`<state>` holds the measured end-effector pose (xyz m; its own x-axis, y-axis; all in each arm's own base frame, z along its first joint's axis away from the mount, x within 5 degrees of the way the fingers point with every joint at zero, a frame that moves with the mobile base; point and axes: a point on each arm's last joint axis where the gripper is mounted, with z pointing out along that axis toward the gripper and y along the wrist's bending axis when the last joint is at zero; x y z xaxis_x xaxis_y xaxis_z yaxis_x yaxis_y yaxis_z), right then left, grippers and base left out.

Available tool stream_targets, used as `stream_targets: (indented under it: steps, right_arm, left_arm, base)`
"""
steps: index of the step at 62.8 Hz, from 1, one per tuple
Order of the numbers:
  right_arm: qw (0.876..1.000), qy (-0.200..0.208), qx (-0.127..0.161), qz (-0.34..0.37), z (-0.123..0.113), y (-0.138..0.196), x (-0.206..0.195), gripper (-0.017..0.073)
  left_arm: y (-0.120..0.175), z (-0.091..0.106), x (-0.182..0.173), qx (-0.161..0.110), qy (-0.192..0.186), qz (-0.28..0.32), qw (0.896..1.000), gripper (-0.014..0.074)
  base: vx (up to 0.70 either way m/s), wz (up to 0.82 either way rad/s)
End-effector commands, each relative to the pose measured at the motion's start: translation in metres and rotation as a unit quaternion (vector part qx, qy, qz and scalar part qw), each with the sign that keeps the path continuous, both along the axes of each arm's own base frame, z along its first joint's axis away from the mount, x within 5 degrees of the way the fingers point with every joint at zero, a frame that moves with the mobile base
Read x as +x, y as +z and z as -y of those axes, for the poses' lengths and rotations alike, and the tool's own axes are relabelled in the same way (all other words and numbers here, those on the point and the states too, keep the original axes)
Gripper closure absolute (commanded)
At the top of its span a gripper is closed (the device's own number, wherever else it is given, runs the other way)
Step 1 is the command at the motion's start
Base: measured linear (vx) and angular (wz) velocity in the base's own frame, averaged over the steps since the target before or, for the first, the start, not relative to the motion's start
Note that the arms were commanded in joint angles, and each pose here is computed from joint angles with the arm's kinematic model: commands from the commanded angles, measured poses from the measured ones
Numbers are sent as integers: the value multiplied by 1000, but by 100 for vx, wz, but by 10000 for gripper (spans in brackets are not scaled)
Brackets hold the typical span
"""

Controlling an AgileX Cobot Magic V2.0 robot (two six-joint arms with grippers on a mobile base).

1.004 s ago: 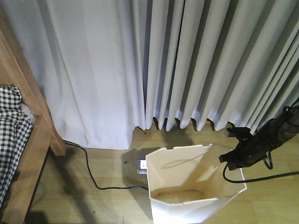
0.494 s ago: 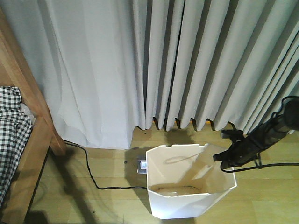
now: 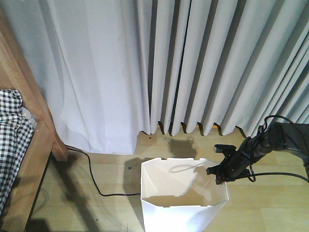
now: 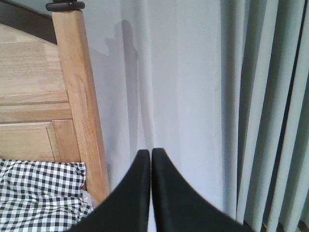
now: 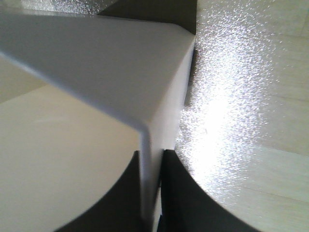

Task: Move trash bin to bedside with robot
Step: 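Lower the bin to the floor and open the right gripper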

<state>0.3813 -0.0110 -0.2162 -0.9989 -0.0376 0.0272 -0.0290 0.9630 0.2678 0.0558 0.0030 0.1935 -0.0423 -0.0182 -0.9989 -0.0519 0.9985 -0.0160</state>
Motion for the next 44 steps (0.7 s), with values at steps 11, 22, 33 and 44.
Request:
stream_targets:
  steps: [11,22,33,44]
  right_arm:
    - [999,9,21,30,-5,32,31,558]
    - [999,23,12,42,-8,31,33,552]
    - [998,30,1,50,-6,31,34,543]
    - [997,42,-10,57,-4,30,35,475]
  left_arm:
    - [14,0,-1,-2,-2,49,999,600]
    - [14,0,-1,-2,-2,49,999,600]
    - [14,0,-1,-2,-2,49,999,600]
    - [14,0,-1,-2,-2,49,999,600]
  base:
    - [0,0]
    - [0,0]
    - [0,0]
    - [0,0]
